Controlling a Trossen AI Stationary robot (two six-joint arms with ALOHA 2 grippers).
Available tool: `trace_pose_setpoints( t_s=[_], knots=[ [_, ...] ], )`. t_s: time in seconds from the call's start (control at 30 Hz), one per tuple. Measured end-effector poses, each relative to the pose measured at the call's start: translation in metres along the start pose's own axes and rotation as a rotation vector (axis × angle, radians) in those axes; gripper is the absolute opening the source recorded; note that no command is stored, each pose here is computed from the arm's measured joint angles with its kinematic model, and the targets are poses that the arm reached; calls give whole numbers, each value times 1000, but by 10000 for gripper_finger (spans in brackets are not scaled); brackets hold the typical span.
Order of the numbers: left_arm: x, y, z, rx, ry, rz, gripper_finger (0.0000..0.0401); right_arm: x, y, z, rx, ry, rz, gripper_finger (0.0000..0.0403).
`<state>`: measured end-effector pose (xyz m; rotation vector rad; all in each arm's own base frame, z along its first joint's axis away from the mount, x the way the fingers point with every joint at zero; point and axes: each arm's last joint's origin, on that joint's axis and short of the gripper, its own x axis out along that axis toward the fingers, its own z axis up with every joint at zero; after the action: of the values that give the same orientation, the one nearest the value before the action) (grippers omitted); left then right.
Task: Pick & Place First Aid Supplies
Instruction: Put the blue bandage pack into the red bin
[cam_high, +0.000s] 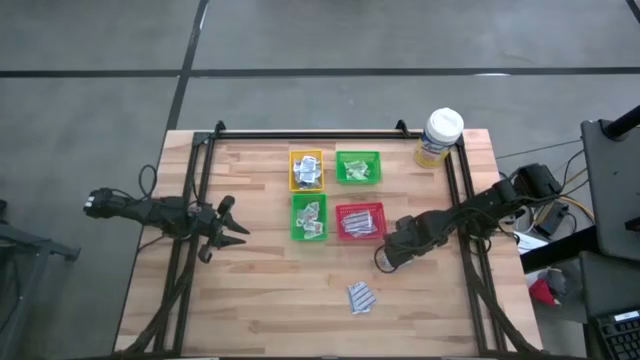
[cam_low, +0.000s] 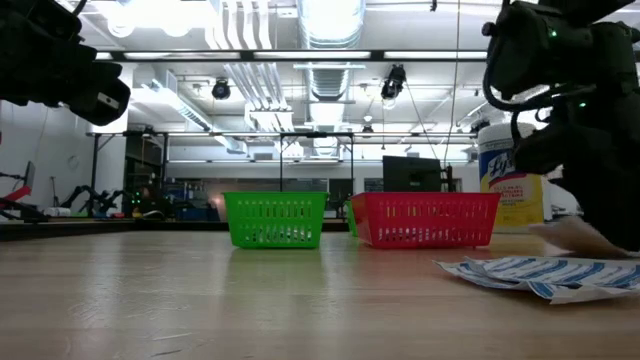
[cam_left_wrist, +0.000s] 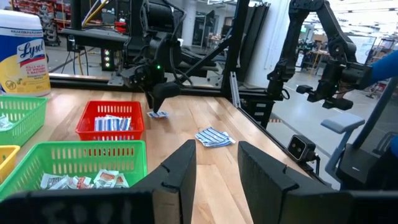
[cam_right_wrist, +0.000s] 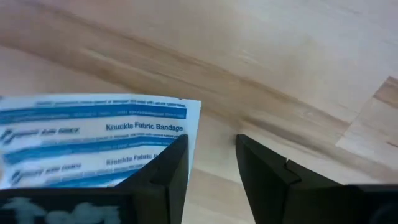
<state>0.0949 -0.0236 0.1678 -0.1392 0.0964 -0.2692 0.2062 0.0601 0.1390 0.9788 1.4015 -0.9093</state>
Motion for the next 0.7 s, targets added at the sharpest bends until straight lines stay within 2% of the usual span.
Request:
trace_pose_setpoints(
  t_s=[0.33, 0.7],
  knots=[
    [0, 0, 0, -4, 0, 0, 115, -19, 10, -1, -6, 13, 84, 146],
    [0, 0, 0, 4, 0, 1, 115, -6, 12, 0, 4, 17, 49, 146]
  ],
)
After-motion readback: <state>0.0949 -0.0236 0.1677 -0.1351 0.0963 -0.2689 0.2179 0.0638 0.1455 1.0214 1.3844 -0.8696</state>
